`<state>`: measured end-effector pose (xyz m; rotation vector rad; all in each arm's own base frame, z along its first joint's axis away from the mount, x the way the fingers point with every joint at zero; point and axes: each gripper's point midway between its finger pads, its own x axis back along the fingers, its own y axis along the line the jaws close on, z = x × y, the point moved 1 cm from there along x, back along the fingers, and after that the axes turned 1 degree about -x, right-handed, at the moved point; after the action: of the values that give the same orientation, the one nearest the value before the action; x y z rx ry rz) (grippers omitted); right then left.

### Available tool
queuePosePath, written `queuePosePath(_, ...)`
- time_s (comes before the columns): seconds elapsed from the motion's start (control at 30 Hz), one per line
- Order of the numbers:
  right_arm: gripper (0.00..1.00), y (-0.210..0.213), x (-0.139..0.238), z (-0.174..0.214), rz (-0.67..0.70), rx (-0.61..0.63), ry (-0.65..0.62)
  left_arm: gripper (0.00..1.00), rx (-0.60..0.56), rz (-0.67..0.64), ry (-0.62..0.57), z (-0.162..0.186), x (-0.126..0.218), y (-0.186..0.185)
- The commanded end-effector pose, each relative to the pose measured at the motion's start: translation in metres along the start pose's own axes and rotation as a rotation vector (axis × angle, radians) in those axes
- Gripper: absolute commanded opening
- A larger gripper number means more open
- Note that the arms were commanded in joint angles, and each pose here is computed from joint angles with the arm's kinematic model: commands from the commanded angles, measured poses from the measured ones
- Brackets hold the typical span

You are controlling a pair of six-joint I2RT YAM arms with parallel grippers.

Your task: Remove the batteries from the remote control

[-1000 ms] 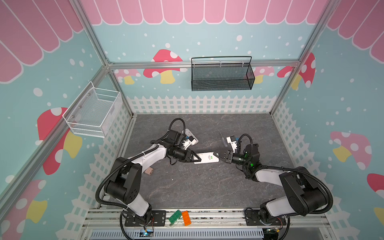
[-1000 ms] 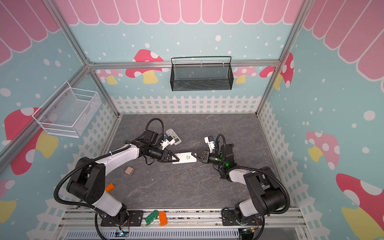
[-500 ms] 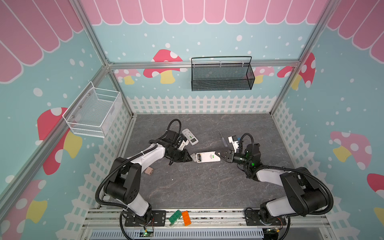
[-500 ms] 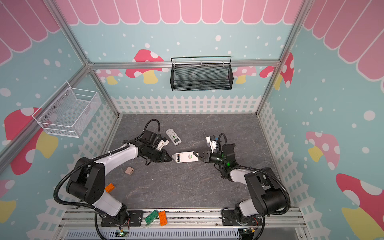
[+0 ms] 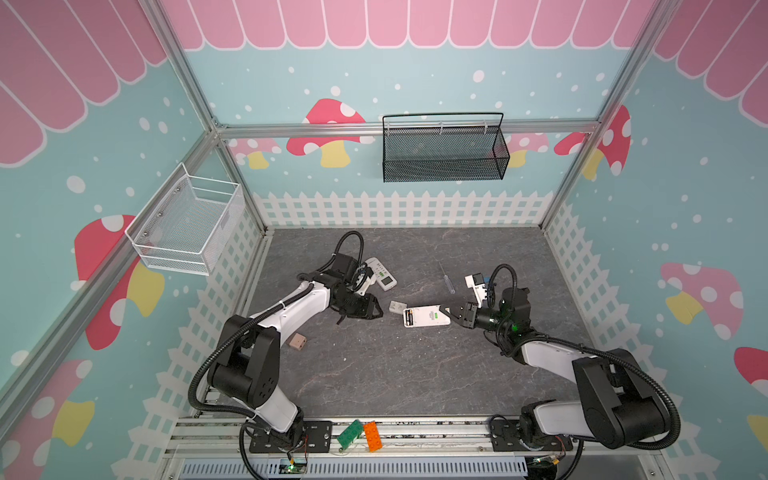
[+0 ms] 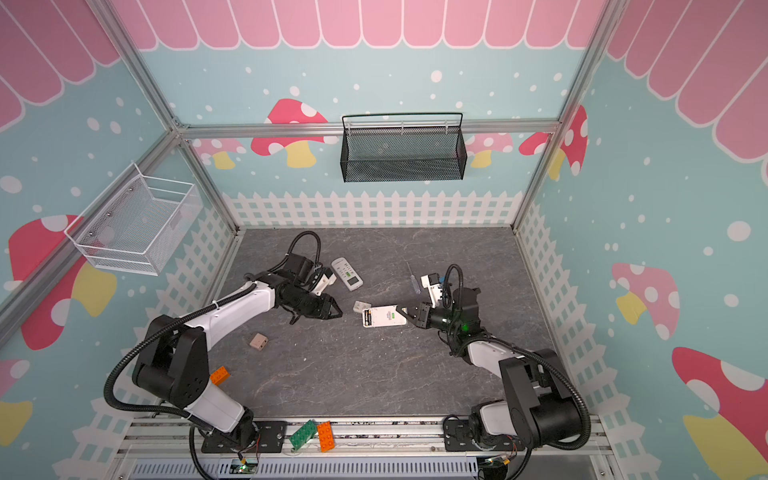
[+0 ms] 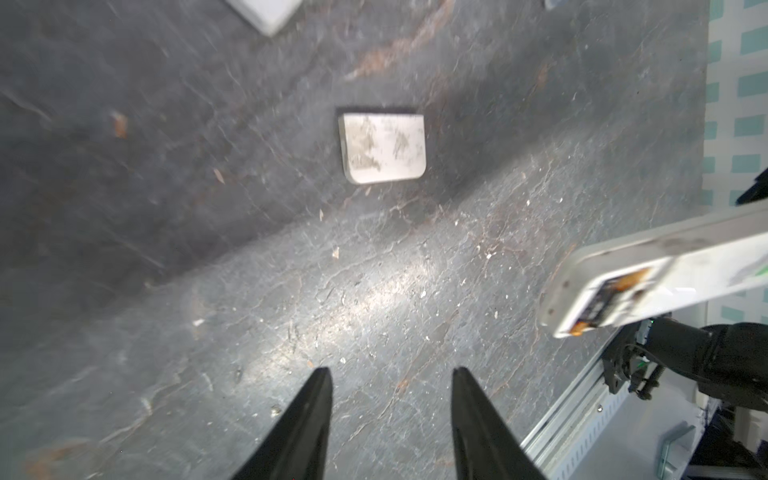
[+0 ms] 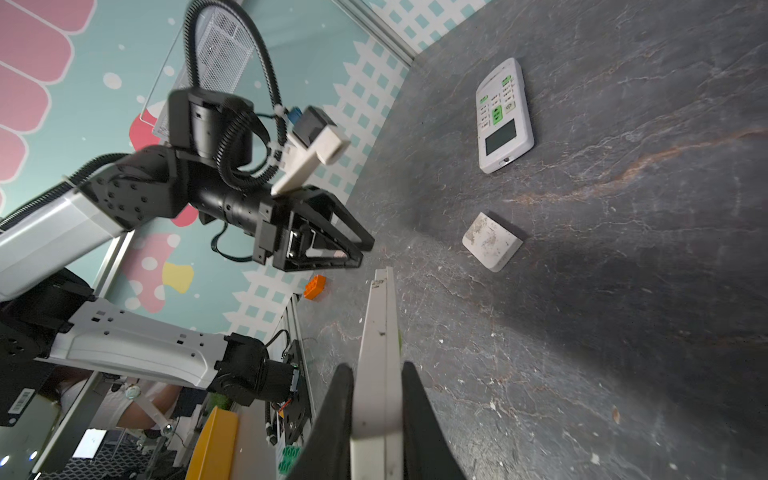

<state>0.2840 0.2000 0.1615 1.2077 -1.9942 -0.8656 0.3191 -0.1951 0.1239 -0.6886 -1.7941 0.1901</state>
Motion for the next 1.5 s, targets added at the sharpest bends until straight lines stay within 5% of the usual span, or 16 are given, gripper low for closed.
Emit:
queuePosePath(0.0, 0.00, 0.008, 0.001, -0.003, 0.013, 0.156, 0.077, 0.57, -0.177, -0.092, -0.073, -0.034, 0.027, -0.002)
queuePosePath(0.27, 0.00, 0.022, 0.001, -0.027, 0.056, 0.391, 0.148, 0.79, -0.567, -0.079, -0.241, -0.106, 0.065, -0.055)
queuePosePath(0.5, 0.00, 0.043, 0.010, -0.058, 0.130, 0.650, 0.170, 0.99, -0.870, 0.034, -0.308, -0.121, 0.089, -0.125)
queuePosePath(0.73, 0.00, 0.067, 0.025, -0.071, 0.191, 0.839, 0.180, 0.98, -1.072, 0.198, -0.266, -0.091, 0.098, -0.178)
queuePosePath(1.13, 0.00, 0.095, 0.033, -0.066, 0.252, 1.085, 0.289, 0.92, -1.209, 0.361, -0.200, -0.053, 0.088, -0.222)
queuePosePath(1.47, 0.00, 0.108, 0.026, -0.060, 0.208, 1.154, 0.319, 0.89, -1.288, 0.405, -0.217, -0.051, 0.063, -0.242)
